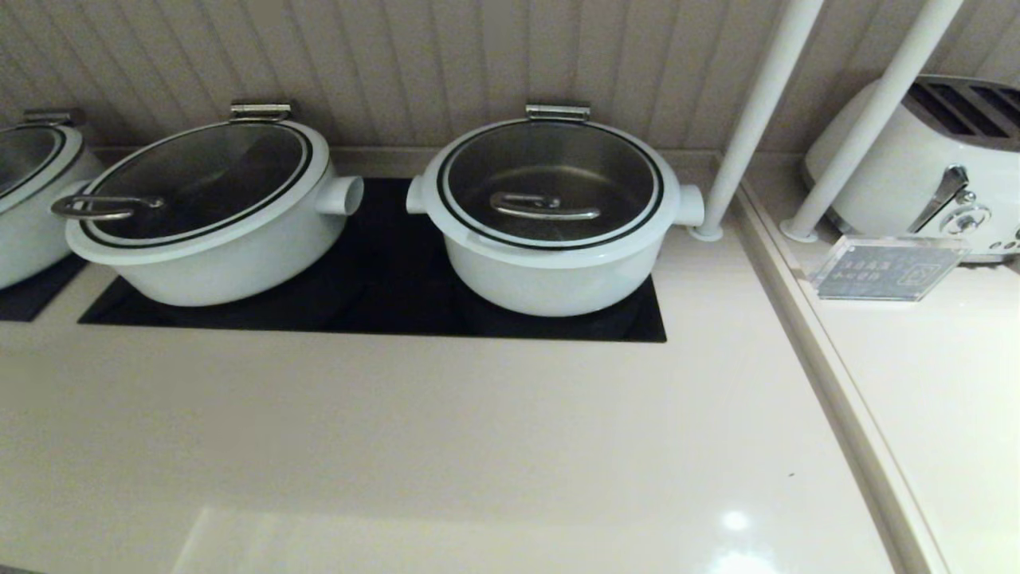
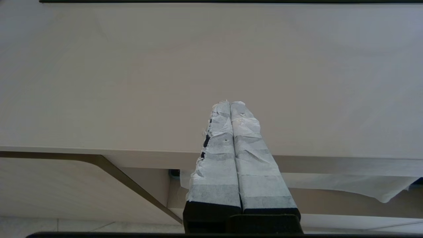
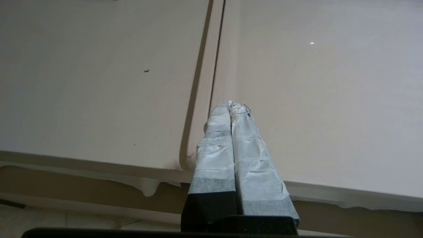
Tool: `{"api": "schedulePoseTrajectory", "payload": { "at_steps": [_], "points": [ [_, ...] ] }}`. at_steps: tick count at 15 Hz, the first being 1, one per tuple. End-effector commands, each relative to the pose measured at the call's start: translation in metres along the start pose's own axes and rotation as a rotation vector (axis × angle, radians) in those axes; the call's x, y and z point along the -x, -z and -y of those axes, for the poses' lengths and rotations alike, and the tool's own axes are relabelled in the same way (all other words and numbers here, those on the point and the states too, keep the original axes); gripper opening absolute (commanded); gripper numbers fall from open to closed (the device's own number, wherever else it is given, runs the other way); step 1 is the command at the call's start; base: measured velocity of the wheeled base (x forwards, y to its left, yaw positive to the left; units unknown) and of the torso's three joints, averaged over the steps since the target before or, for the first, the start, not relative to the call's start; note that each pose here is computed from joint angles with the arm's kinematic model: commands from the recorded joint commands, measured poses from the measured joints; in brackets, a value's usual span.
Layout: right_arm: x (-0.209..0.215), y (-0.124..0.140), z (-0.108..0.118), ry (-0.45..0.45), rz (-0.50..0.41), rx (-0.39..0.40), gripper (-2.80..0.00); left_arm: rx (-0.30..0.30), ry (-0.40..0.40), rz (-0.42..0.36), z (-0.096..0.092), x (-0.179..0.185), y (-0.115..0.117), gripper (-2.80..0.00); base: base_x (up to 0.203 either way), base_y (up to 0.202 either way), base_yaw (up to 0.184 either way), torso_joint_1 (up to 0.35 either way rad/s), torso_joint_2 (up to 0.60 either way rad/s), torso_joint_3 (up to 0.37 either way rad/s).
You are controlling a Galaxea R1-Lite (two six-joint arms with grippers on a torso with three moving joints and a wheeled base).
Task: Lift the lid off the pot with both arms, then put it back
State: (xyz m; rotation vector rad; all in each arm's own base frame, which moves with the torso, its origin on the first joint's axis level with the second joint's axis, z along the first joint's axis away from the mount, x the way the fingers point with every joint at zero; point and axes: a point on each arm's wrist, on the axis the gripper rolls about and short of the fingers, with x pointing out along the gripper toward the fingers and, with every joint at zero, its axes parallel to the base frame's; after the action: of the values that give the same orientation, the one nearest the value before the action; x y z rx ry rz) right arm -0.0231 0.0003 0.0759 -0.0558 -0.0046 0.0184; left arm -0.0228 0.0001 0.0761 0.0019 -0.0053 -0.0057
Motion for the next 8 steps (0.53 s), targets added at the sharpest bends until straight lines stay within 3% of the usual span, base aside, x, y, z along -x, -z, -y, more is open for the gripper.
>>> {"api": "schedulePoseTrajectory", "payload": {
  "at_steps": [1,8],
  "points": [
    [-0.0002,0.0,0.0004,0.016,-0.003,-0.002,-2.8,0.0,0.0,0.0,0.0,0.0,0.0,-2.8,0.0,0.0,0.0,0.0,0.0,0.0],
    [-0.0002,0.0,0.0004,0.016,-0.003,-0.011,-2.8,0.0,0.0,-0.001,0.0,-0.0001,-0.0001,-2.8,0.0,0.0,0.0,0.0,0.0,0.0]
  ]
}}
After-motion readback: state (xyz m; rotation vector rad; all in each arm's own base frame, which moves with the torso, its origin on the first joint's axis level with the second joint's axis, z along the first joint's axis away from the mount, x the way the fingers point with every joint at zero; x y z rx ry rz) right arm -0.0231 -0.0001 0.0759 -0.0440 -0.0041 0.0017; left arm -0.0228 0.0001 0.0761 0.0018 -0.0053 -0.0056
